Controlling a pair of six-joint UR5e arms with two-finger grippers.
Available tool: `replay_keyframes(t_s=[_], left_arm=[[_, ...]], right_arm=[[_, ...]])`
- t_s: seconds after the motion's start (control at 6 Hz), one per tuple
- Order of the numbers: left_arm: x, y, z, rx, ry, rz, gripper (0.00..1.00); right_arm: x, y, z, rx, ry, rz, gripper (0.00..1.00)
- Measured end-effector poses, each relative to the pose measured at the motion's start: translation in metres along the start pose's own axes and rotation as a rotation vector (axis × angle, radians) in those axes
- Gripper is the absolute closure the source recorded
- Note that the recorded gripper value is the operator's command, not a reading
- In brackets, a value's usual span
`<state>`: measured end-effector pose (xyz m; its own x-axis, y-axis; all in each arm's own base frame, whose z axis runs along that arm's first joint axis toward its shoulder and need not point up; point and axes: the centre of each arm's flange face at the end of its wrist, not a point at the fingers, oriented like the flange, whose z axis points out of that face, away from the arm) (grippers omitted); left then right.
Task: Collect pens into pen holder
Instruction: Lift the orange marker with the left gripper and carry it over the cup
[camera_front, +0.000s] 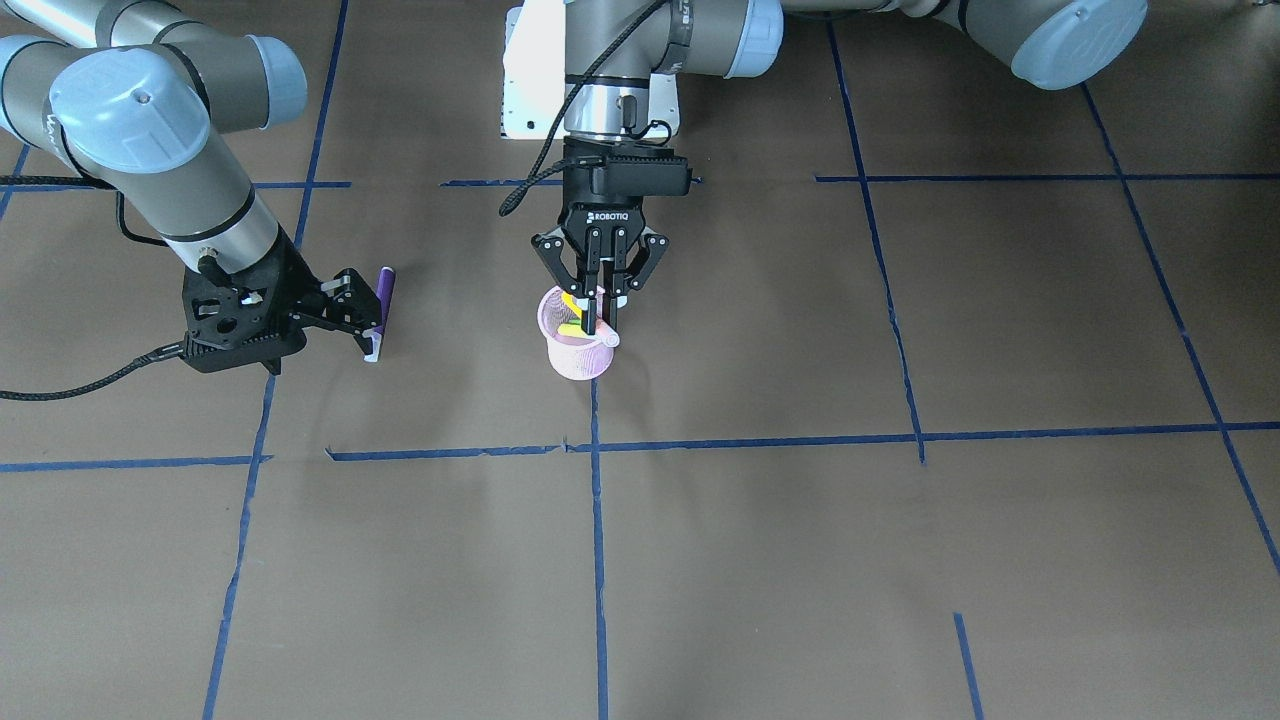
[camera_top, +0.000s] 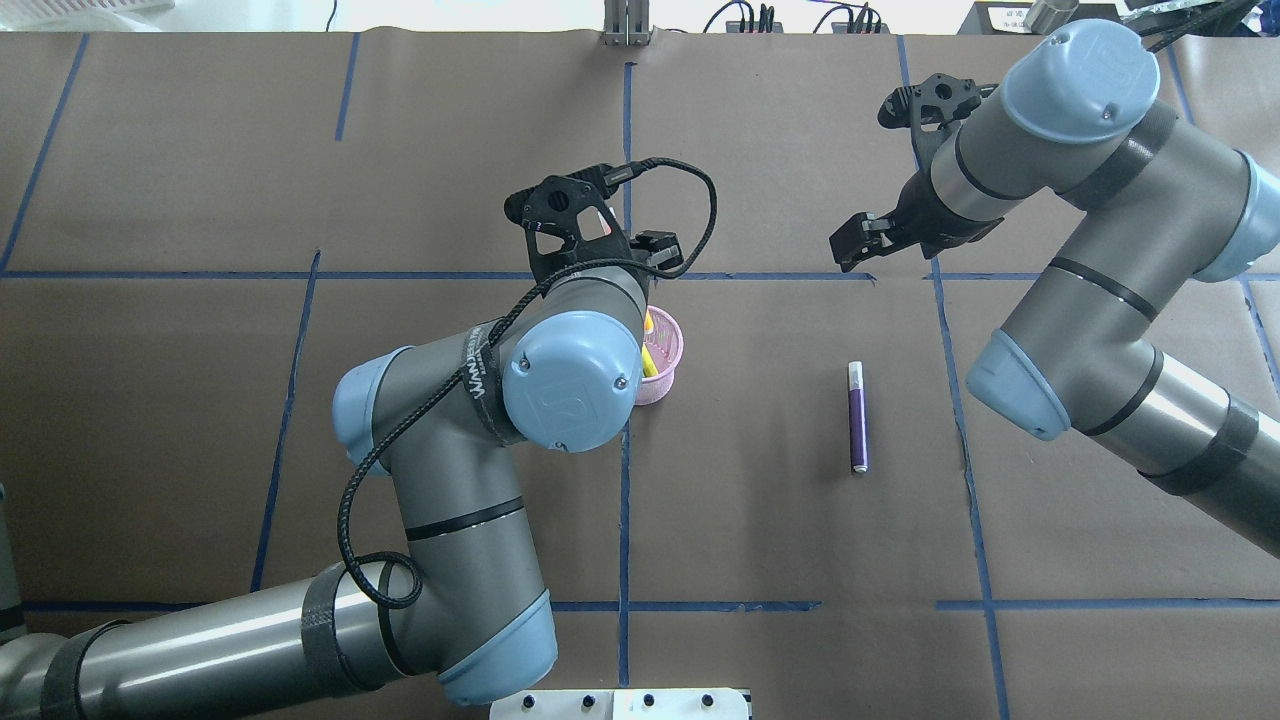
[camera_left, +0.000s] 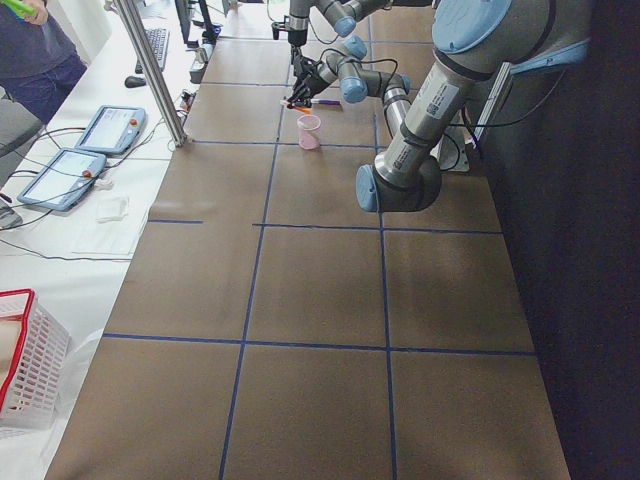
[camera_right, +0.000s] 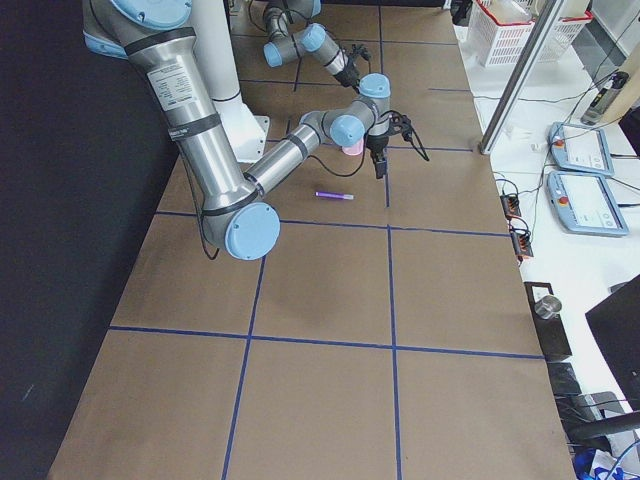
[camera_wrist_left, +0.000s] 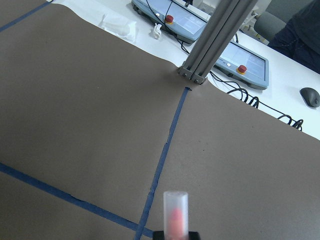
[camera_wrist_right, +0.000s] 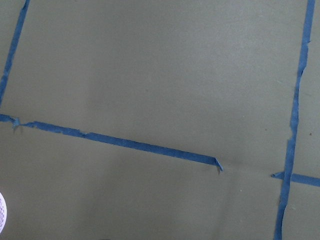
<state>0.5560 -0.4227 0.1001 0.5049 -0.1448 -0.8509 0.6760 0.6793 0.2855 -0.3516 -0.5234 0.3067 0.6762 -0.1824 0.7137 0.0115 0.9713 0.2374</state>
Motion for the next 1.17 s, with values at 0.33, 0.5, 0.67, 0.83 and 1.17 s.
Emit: replay_keyframes(t_s=[0.33, 0.5, 0.67, 0.83, 1.17], left_arm=[[0.003, 0.035, -0.004, -0.031, 0.003, 0.179, 0.99], [0.005, 0.051, -0.003, -0.042, 0.001, 0.233, 0.99], [0.007, 0.057, -0.001, -0.047, -0.001, 0.261, 0.99], [0.015, 0.054, -0.005, -0.045, 0.009, 0.277, 0.99], [0.028, 0.037, -0.012, -0.027, 0.029, 0.289, 0.99]], right_arm=[[0.000, 0.000, 0.000, 0.001, 0.000, 0.001, 0.00], [0.001, 0.000, 0.000, 0.001, 0.001, 0.001, 0.00], [0.001, 0.000, 0.000, 0.000, 0.001, 0.001, 0.00], [0.001, 0.000, 0.000, 0.000, 0.001, 0.001, 0.00], [0.001, 0.000, 0.000, 0.000, 0.001, 0.001, 0.00]])
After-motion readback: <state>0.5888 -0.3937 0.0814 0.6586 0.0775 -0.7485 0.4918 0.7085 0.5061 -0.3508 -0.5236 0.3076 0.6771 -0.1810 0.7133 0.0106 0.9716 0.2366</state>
